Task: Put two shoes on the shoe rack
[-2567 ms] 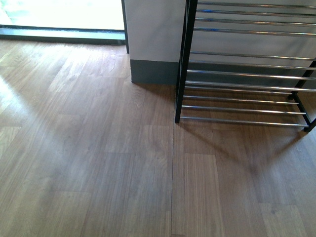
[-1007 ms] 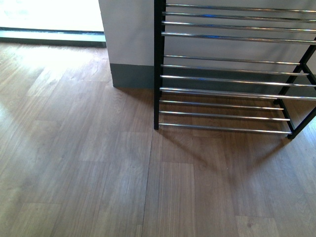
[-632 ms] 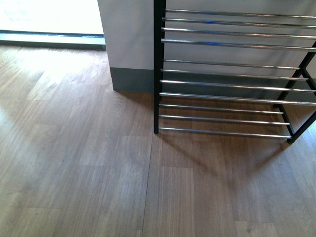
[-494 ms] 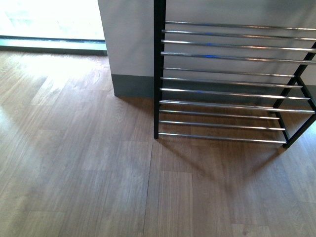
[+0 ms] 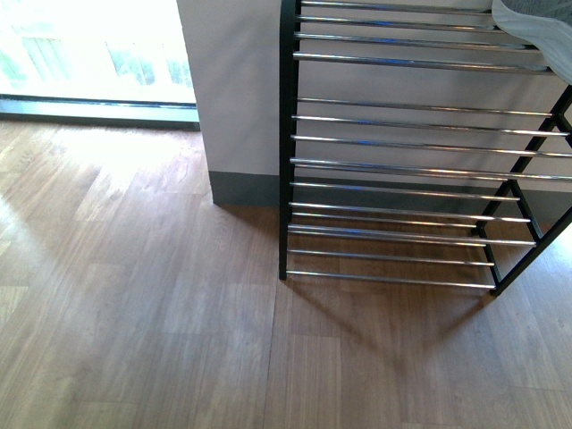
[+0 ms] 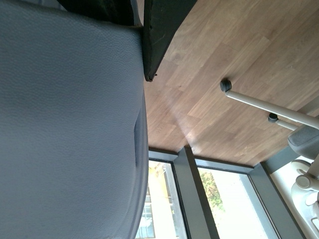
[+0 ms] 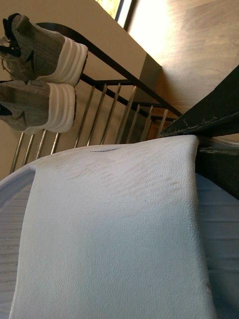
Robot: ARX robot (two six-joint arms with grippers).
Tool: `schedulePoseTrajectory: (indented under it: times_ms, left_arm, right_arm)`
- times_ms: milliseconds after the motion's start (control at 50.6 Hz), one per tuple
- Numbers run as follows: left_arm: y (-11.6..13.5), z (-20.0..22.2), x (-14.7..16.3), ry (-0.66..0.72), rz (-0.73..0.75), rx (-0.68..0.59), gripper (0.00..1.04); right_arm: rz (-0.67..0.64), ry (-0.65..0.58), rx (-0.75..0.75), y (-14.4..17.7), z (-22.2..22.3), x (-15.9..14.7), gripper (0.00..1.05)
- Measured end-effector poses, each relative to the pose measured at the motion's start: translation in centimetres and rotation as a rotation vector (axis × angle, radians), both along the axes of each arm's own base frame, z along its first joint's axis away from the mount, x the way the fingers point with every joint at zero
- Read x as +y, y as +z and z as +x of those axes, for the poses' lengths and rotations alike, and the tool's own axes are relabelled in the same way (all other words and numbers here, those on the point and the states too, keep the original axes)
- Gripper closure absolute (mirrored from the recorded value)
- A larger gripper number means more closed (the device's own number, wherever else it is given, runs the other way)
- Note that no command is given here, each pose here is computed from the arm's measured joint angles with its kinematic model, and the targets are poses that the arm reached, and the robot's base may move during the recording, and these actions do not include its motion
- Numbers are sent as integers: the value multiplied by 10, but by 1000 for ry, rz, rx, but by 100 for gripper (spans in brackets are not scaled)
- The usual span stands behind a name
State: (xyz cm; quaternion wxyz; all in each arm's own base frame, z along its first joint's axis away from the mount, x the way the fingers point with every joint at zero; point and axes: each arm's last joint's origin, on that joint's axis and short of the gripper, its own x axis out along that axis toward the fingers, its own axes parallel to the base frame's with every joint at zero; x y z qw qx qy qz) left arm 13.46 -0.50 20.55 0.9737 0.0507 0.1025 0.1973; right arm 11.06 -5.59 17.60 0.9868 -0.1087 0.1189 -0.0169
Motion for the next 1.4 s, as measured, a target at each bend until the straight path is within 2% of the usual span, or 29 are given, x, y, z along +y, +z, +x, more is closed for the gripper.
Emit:
schedulePoseTrajectory:
  times_ms: [1402]
  left_arm:
    - [0, 0, 0, -1, 0, 2, 103]
  right_arm:
    - [0, 0, 0, 0, 0, 0, 103]
